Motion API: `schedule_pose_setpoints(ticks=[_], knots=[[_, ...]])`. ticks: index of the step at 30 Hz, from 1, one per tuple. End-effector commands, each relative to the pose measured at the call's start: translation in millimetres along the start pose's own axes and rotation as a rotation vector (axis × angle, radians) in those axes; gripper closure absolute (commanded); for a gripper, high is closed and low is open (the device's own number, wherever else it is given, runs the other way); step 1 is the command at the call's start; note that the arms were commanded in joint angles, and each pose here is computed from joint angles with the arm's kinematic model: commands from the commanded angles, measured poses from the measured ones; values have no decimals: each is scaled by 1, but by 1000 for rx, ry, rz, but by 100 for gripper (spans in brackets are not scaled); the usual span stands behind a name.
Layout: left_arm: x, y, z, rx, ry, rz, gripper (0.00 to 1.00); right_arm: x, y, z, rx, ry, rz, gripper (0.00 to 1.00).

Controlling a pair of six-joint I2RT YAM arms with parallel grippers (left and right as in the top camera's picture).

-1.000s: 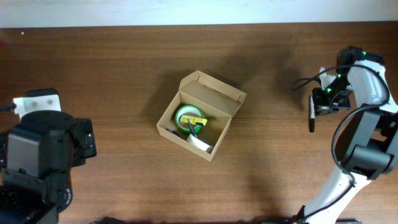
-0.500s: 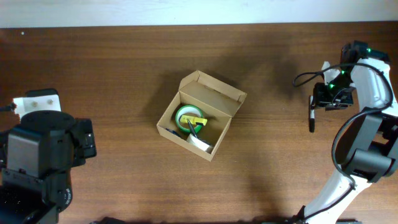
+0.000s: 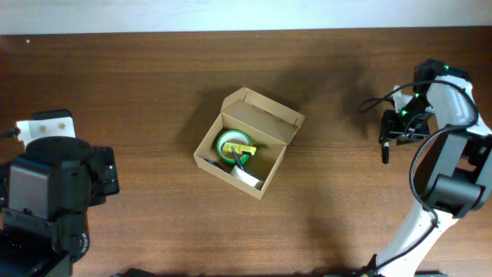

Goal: Pack container
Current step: 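Lift the black marker with the right gripper off the table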

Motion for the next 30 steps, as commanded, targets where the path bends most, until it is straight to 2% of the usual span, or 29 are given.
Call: schedule_pose_setpoints(ticks=[1, 23, 28, 30], knots=[[0, 1, 2, 22, 17, 1, 1, -2, 18, -1, 19, 5, 48, 55], [0, 1, 2, 21, 17, 1, 1, 1, 39, -2, 38, 8, 82, 59], [0, 1, 2, 21, 17, 1, 1, 3, 41, -2, 39, 8, 75, 64], [0, 1, 2, 22, 17, 1, 1, 4, 41, -2, 39, 8, 73, 69]])
Point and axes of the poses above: each gripper's point midway between its finger pads, its own y axis out along the fingers, its own z axis along the line the jaws close on, x = y × z, the point moved 6 cm from there along -y, back along the fingers, and after that the axes turned 1 degree about -y, right-handed, at the moved point
